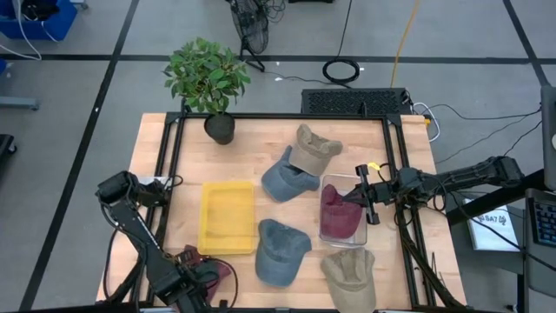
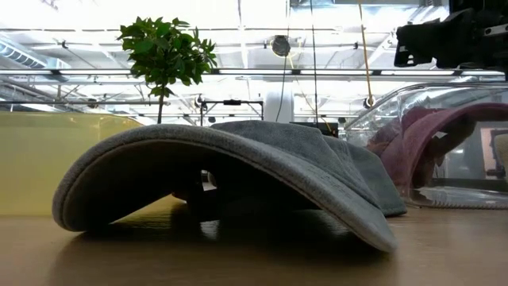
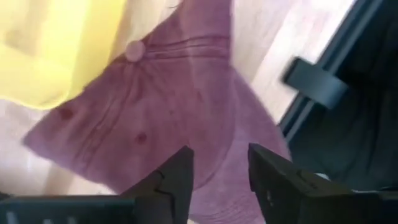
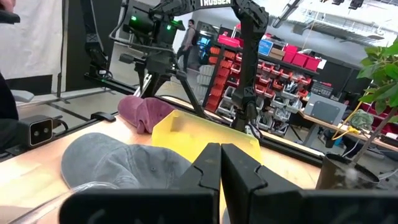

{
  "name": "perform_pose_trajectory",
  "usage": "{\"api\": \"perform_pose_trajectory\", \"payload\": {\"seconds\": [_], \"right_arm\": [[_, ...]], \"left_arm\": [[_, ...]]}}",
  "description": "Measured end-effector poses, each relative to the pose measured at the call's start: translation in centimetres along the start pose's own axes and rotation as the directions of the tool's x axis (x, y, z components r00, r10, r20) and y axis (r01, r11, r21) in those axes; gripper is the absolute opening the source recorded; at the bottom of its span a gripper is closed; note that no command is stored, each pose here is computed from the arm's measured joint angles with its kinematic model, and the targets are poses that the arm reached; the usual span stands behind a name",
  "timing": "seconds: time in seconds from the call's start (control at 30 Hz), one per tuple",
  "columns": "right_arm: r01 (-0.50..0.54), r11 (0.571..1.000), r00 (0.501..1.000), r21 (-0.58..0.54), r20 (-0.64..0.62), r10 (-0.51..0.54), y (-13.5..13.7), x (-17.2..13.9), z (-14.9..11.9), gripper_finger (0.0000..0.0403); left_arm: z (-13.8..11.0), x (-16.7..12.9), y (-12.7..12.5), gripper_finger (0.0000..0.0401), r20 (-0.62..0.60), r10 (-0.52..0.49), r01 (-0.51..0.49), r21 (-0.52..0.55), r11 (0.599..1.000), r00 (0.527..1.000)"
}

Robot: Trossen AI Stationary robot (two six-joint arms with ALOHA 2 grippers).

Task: Pick and place caps into container
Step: Put the red cap into the transparent container

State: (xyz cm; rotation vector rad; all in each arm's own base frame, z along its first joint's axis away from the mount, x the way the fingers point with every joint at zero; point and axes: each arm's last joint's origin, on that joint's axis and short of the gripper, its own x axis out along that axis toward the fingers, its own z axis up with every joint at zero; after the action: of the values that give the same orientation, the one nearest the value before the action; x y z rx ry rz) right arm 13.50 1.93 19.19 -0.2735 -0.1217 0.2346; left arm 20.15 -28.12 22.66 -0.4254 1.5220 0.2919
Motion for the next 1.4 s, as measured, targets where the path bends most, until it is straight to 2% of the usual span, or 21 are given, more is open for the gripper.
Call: {"api": "perform_pose_trajectory", "payload": {"seconds": [0.3, 0.43, 0.6, 0.73, 0.83, 0.93, 1.07, 1.1, 1.27, 1.4], "right_arm": [[-0.006, 1.000, 1.000, 0.002, -0.022, 0.006, 0.1, 0.0, -0.2, 0.0000], [-0.006, 1.000, 1.000, -0.001, -0.022, 0.006, 0.1, 0.0, -0.2, 0.0000], [-0.005, 1.000, 1.000, -0.005, -0.022, 0.005, 0.1, 0.0, -0.2, 0.0000], [-0.005, 1.000, 1.000, -0.006, -0.021, 0.005, 0.1, 0.0, -0.2, 0.0000], [-0.004, 1.000, 1.000, -0.008, -0.022, 0.004, 0.1, 0.0, -0.2, 0.0000], [-0.004, 1.000, 1.000, -0.008, -0.022, 0.003, 0.1, 0.0, -0.2, 0.0000], [-0.004, 1.000, 1.000, -0.008, -0.022, 0.004, 0.1, 0.0, -0.2, 0.0000], [-0.004, 1.000, 1.000, -0.008, -0.022, 0.003, 0.1, 0.0, -0.2, 0.0000], [-0.004, 0.999, 1.000, -0.035, -0.022, 0.003, 0.0, 0.0, -0.2, 0.0000], [-0.003, 0.999, 1.000, -0.032, -0.022, 0.003, 0.0, 0.0, -0.2, 0.0000]], "left_arm": [[-0.9, 0.6, -0.3, 0.0251, 0.056, 0.024, -0.023, -0.010, 1.000, 0.998], [-0.9, 2.4, 0.0, 0.0267, 0.038, 0.081, -0.082, 0.001, 0.997, 0.996], [-1.0, 4.2, 0.1, 0.0262, 0.003, 0.133, -0.133, 0.031, 0.991, 0.991], [-1.0, 4.3, 0.1, 0.0241, 0.012, 0.133, -0.133, 0.048, 0.990, 0.991], [-0.9, 4.3, 0.1, 0.0205, 0.010, 0.133, -0.133, 0.045, 0.990, 0.991], [-0.8, 4.3, 0.1, 0.0143, -0.007, 0.127, -0.127, 0.042, 0.991, 0.992], [-0.5, 4.1, -0.2, 0.0032, -0.055, 0.085, -0.083, 0.037, 0.996, 0.995], [-0.4, 3.9, -0.4, 0.0019, -0.058, 0.072, -0.069, 0.046, 0.997, 0.996], [-0.2, 2.1, -1.5, 0.0019, -0.040, 0.023, -0.016, 0.172, 0.985, 0.999], [0.3, -0.2, -2.1, 0.0010, 0.036, -0.024, 0.014, 0.241, 0.970, 0.999]]}}
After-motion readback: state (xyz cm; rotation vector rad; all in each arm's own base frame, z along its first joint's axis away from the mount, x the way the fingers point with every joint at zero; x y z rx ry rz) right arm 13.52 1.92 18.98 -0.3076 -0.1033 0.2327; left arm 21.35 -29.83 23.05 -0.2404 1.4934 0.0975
